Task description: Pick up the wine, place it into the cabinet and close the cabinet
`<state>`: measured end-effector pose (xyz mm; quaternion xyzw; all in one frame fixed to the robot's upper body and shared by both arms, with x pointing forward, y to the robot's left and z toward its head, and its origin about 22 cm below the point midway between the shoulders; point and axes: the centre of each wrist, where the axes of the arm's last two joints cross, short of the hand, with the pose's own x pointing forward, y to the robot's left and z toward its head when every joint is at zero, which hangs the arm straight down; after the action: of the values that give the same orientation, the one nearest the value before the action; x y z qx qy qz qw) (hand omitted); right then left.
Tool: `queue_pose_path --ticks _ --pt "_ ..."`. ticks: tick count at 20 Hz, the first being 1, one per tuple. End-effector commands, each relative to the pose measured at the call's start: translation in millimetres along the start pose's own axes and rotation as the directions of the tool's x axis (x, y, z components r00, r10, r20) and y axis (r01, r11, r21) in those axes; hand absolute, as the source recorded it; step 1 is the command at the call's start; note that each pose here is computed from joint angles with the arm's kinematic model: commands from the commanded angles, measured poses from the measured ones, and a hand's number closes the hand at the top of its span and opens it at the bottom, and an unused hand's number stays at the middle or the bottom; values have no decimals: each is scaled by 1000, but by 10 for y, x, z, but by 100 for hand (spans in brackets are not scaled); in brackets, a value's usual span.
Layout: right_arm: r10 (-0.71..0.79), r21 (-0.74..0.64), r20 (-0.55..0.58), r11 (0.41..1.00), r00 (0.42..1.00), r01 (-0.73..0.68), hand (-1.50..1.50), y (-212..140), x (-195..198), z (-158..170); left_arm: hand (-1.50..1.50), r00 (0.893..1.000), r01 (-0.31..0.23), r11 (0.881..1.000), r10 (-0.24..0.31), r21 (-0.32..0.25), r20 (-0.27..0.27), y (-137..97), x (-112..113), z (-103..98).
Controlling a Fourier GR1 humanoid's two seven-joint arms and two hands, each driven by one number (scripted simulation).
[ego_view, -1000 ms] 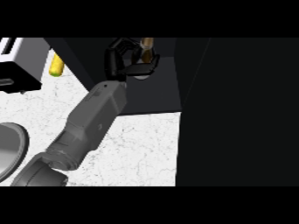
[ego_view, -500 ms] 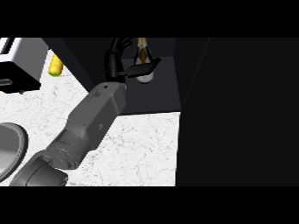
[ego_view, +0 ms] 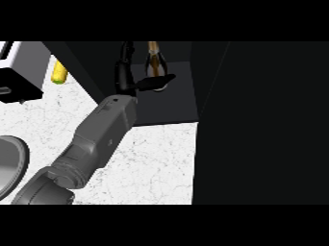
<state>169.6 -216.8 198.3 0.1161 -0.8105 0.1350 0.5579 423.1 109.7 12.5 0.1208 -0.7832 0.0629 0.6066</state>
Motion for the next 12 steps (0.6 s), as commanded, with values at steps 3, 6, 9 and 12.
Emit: queue_pose_path --ticks 3,6,9,12 --pt "-13 23 29 1000 999 13 -150 -22 87 79 -150 1000 17 999 -17 47 3 346 -210 17" --pt "-15 21 23 1000 1000 15 -150 -30 82 89 -150 1000 -10 999 11 45 -8 279 -160 0" --pt "-37 27 30 999 999 36 -150 13 68 133 -150 1000 -15 999 15 44 20 262 -252 110" --pt "-32 43 23 999 999 31 -150 66 86 12 -150 999 -30 999 29 29 26 169 -169 72"
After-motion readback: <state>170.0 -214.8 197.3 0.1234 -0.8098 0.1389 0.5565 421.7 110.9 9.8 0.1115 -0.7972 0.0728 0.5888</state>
